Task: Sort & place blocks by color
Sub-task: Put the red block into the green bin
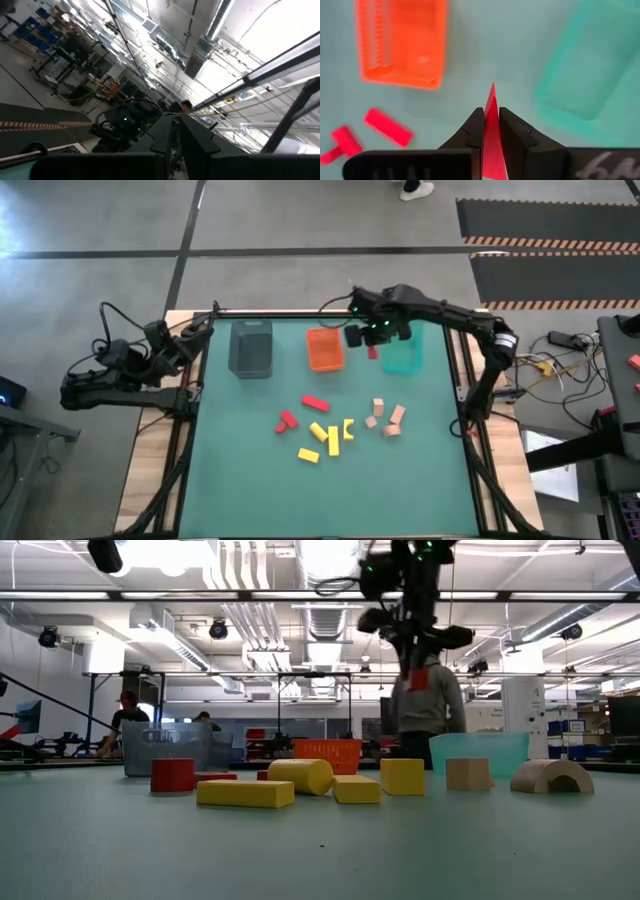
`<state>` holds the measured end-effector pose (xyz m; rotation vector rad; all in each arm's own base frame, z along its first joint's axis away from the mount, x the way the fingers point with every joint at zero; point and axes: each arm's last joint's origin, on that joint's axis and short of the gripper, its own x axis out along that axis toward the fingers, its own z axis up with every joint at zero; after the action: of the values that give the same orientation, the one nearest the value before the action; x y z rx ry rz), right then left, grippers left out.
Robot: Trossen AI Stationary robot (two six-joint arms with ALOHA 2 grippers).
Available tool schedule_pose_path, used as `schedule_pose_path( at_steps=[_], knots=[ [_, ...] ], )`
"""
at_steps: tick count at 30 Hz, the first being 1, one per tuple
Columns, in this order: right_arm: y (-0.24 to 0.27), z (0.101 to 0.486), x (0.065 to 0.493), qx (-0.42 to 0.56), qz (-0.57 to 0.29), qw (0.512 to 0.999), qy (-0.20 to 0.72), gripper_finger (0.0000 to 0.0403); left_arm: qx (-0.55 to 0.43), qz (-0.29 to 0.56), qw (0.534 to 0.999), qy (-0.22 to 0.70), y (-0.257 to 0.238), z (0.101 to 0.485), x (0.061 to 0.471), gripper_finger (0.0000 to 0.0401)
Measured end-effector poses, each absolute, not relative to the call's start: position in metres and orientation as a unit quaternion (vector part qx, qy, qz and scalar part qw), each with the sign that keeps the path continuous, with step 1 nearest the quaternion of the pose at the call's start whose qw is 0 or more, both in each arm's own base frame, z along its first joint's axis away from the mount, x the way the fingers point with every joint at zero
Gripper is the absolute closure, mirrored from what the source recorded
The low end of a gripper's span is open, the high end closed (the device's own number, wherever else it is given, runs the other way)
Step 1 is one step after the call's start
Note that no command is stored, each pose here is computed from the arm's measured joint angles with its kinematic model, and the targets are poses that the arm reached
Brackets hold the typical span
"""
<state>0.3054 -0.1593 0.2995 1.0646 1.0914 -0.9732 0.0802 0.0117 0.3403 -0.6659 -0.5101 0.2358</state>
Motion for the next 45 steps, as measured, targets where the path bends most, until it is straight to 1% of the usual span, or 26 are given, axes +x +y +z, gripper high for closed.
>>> schedule_pose_path(
  at_steps=[9,15,30,33,41,45],
  knots=[
    [-0.205,0.273,0.251,0.467,-0.447,0.576,0.5,0.0374,-0.326,0.169,0.894,-0.258,0.015,0.339,0.079,0.0381],
    [-0.225,0.252,0.231,0.474,-0.442,0.571,0.504,0.0374,-0.321,0.201,0.887,-0.264,0.016,0.339,0.078,0.0381],
    [-0.231,0.189,0.215,0.481,-0.446,0.574,0.491,0.0374,-0.324,0.248,0.87,-0.275,0.019,0.338,0.077,0.0381],
    [-0.232,0.182,0.215,0.48,-0.447,0.58,0.483,0.0374,-0.317,0.253,0.872,-0.274,0.019,0.338,0.077,0.0381],
    [-0.229,0.172,0.211,0.484,-0.45,0.572,0.486,0.0374,-0.317,0.262,0.869,-0.275,0.019,0.338,0.076,0.0381],
    [-0.228,0.17,0.21,0.483,-0.451,0.569,0.489,0.0356,-0.317,0.262,0.869,-0.275,0.019,0.338,0.076,0.0381]
  ],
)
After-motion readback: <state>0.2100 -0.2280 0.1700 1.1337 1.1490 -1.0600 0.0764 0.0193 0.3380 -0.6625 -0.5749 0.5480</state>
